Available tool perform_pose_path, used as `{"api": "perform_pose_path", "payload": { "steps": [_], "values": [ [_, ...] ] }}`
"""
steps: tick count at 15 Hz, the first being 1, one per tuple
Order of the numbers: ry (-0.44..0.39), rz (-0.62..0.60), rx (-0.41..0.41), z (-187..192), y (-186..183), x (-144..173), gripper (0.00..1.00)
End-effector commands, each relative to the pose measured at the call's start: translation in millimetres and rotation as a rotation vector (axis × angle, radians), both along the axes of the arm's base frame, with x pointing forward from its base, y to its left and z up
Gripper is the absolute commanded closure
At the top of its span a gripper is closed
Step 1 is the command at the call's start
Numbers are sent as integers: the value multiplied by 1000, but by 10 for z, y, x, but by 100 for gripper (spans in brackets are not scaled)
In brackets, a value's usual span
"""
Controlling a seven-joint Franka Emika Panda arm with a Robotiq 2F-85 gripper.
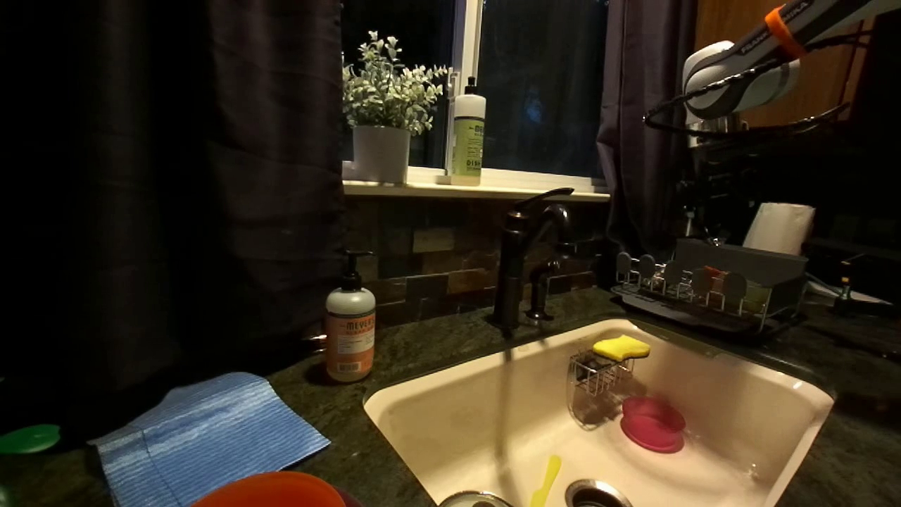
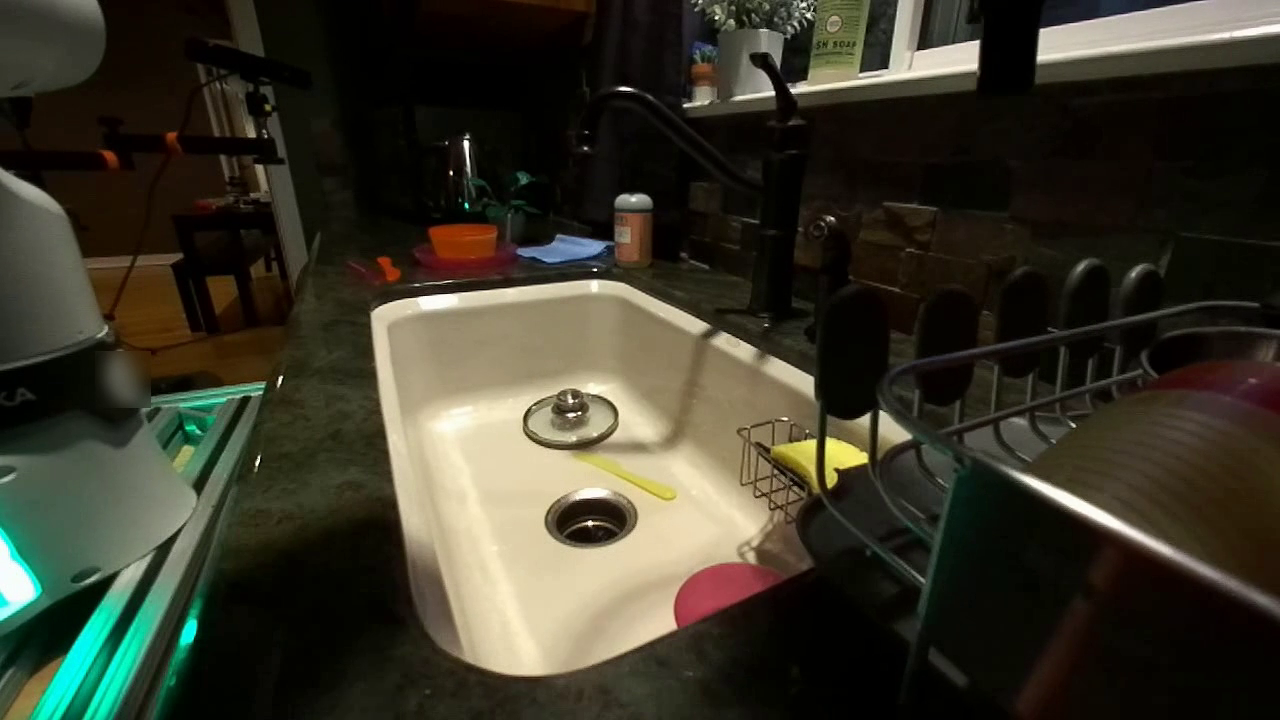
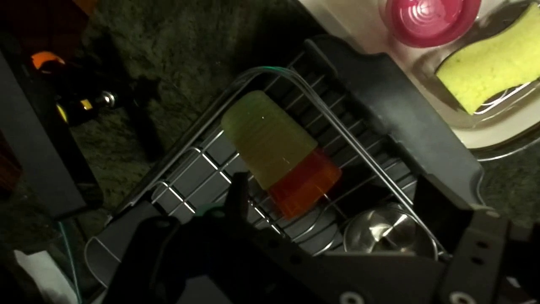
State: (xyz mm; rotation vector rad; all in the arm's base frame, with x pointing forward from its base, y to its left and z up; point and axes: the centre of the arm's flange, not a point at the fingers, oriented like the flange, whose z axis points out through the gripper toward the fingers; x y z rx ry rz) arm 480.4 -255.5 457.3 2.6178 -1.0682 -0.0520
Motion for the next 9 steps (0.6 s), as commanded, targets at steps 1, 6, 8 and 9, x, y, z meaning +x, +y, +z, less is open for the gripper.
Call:
{"api": "perform_pose_path", "payload": {
  "steps": [1,6,8,9],
  "values": [
    [78,-62,-2,-146,-227,211,0],
    [87,-45,14,-234,-588,305,0],
    [90,-48,9,-271,-708,321,0],
    [90,-48,11,-282,-766,333,0]
  ]
}}
